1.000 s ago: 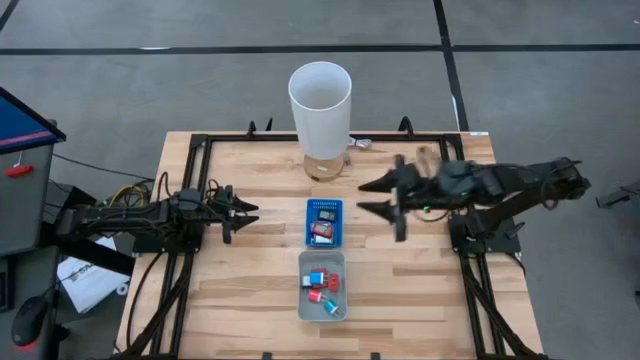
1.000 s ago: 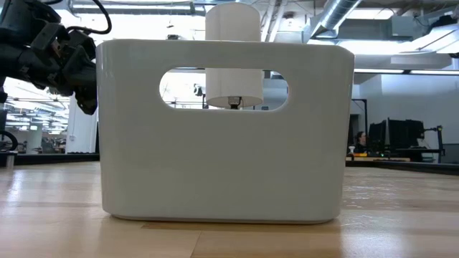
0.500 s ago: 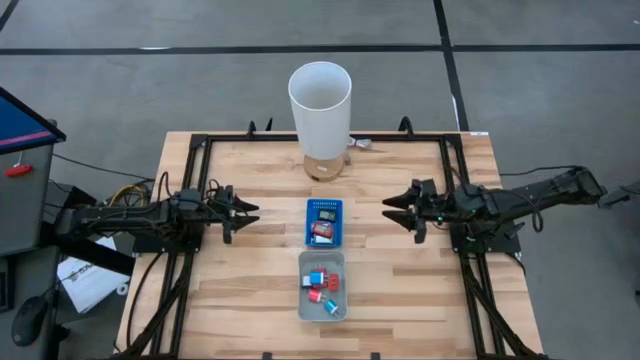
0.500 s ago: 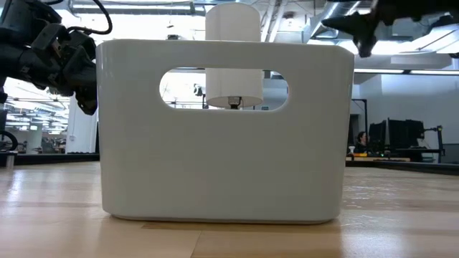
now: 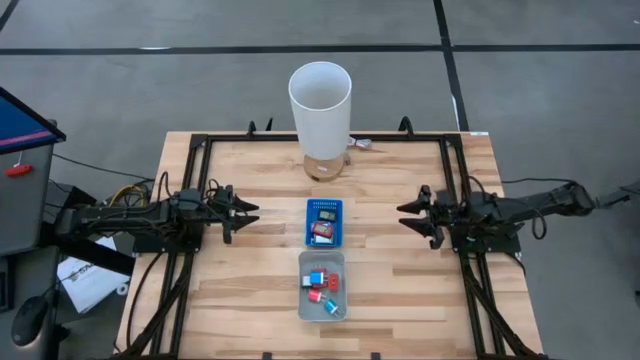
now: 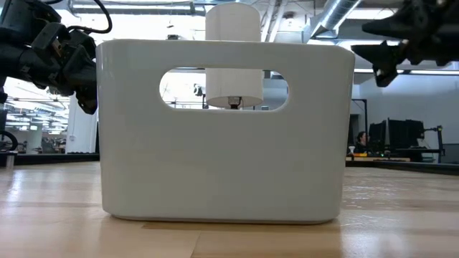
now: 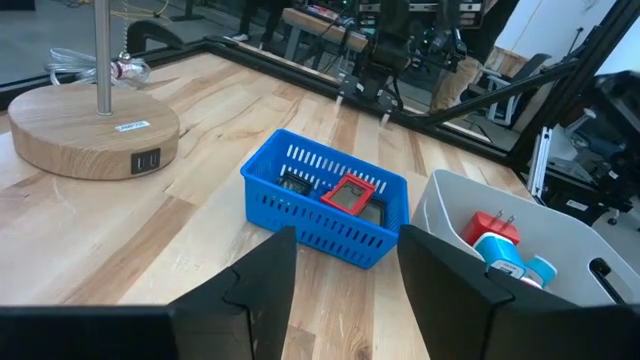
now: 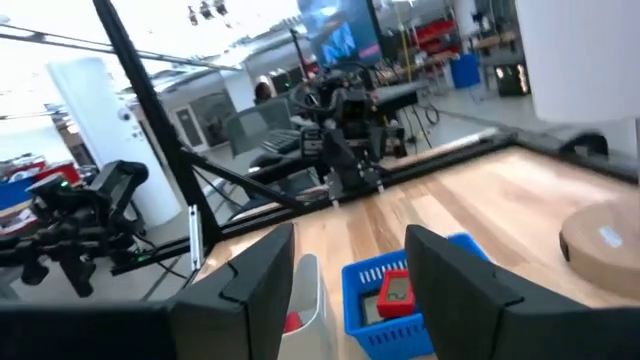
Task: Pick & Place Office items
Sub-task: Return to Home Position
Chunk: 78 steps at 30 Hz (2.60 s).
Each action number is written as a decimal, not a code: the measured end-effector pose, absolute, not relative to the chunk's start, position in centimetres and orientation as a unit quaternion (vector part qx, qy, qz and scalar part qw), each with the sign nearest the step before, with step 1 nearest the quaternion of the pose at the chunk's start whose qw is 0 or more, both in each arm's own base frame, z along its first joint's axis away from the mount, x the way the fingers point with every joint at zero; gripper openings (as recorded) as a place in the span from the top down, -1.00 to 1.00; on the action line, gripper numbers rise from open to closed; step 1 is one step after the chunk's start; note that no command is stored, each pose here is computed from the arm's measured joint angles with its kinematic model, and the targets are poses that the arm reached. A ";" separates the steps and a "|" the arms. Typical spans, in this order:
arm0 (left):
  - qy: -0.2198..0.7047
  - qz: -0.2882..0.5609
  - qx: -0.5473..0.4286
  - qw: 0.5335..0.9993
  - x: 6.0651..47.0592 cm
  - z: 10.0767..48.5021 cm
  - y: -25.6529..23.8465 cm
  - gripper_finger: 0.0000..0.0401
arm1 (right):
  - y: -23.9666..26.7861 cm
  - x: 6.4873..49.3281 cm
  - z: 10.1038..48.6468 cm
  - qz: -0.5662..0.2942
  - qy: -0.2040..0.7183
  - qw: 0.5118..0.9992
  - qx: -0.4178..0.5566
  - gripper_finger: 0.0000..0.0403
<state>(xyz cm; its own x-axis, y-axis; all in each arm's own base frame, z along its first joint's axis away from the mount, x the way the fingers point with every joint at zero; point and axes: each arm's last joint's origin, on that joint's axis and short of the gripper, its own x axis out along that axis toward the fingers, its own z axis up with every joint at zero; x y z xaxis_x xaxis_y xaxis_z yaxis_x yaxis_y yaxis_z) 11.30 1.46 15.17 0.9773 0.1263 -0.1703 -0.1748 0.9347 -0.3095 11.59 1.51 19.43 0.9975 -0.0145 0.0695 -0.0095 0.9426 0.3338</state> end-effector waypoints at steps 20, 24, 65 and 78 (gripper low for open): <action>0.073 0.077 -0.164 0.981 11.4 15.2 1.5 0.12 | 1.2 9.6 17.0 0.006 -0.021 0.997 0.080 0.10; 0.072 0.077 -0.164 0.981 11.4 15.2 1.5 0.12 | 1.2 9.7 16.9 0.005 -0.015 0.994 0.107 0.09; 0.071 0.077 -0.163 0.981 11.4 15.2 1.5 0.11 | 1.1 9.7 16.9 0.004 -0.015 0.994 0.107 0.08; 0.071 0.077 -0.163 0.981 11.4 15.2 1.5 0.12 | 1.1 9.7 16.9 0.004 -0.015 0.994 0.108 0.08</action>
